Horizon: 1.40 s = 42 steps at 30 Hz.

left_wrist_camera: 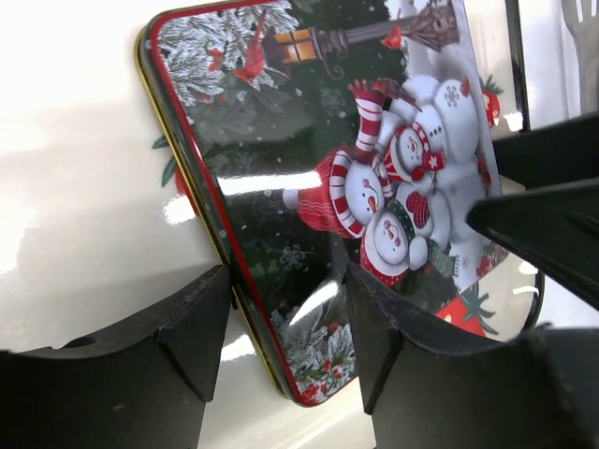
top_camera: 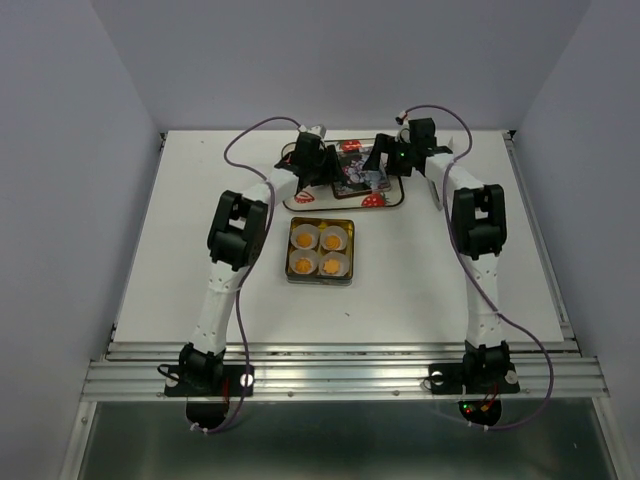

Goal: Pack the cookies

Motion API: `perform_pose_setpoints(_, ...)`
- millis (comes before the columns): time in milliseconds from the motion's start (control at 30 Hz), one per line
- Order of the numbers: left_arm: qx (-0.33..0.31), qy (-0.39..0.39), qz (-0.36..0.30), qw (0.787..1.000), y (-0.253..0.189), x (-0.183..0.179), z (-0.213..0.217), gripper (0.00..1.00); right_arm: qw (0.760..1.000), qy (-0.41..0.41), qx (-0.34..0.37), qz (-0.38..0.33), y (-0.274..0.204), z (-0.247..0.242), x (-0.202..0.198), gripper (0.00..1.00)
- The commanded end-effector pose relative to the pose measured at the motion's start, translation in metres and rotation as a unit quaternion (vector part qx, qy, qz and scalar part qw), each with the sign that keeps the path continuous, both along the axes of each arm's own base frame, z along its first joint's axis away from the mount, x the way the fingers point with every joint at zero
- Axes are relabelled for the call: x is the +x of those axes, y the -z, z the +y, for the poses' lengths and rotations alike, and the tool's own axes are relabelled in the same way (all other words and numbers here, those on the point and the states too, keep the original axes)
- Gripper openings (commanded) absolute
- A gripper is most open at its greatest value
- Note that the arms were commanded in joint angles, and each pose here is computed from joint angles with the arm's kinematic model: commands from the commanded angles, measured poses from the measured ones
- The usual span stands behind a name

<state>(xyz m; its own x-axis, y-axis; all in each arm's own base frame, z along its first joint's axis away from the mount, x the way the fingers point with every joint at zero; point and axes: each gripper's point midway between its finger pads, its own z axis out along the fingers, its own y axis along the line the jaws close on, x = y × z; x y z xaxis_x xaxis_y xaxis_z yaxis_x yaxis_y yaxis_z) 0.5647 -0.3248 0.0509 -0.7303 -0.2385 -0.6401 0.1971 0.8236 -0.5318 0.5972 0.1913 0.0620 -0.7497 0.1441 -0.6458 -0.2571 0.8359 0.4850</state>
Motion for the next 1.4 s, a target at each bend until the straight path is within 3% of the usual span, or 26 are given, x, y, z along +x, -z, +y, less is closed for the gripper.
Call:
perform_pose_setpoints(0, 0.002, 0.021, 0.033, 0.999, 0.017, -0.020, -0.016, 0.61, 0.977, -0.106, 0.173, 0.064, -0.053, 0.073, -0.044, 0.99)
perform_pose_setpoints(167, -0.014, 0.022, 0.033, 0.999, 0.015, -0.026, -0.019, 0.61, 0.954, -0.150, 0.258, -0.008, -0.127, 0.089, -0.048, 0.91)
perform_pose_setpoints(267, -0.026, 0.023, 0.029, 0.999, 0.011, -0.027, -0.021, 0.61, 0.947, -0.155, 0.281, -0.015, -0.148, 0.090, -0.056, 0.88)
perform_pose_setpoints(500, -0.063, 0.028, 0.020, 0.997, -0.001, -0.031, -0.027, 0.61, 0.948, -0.144, 0.282, 0.020, -0.122, 0.089, -0.063, 0.79)
perform_pose_setpoints(833, -0.106, 0.037, 0.023, 0.993, -0.003, -0.036, -0.037, 0.61, 0.944, -0.157, 0.282, 0.063, -0.083, 0.119, -0.079, 0.77)
perform_pose_setpoints(967, -0.123, 0.053, 0.032, 0.990, 0.001, -0.045, -0.042, 0.57, 0.932, -0.184, 0.310, 0.041, -0.100, 0.134, -0.084, 0.66)
perform_pose_setpoints(1100, -0.151, 0.076, 0.026, 0.985, -0.012, -0.055, -0.047, 0.49, 0.940, -0.175, 0.291, 0.020, -0.114, 0.130, -0.081, 0.65)
perform_pose_setpoints(1367, -0.161, 0.137, -0.031, 0.977, -0.063, -0.073, -0.069, 0.48, 0.960, -0.118, 0.252, 0.023, -0.120, 0.111, -0.115, 0.65)
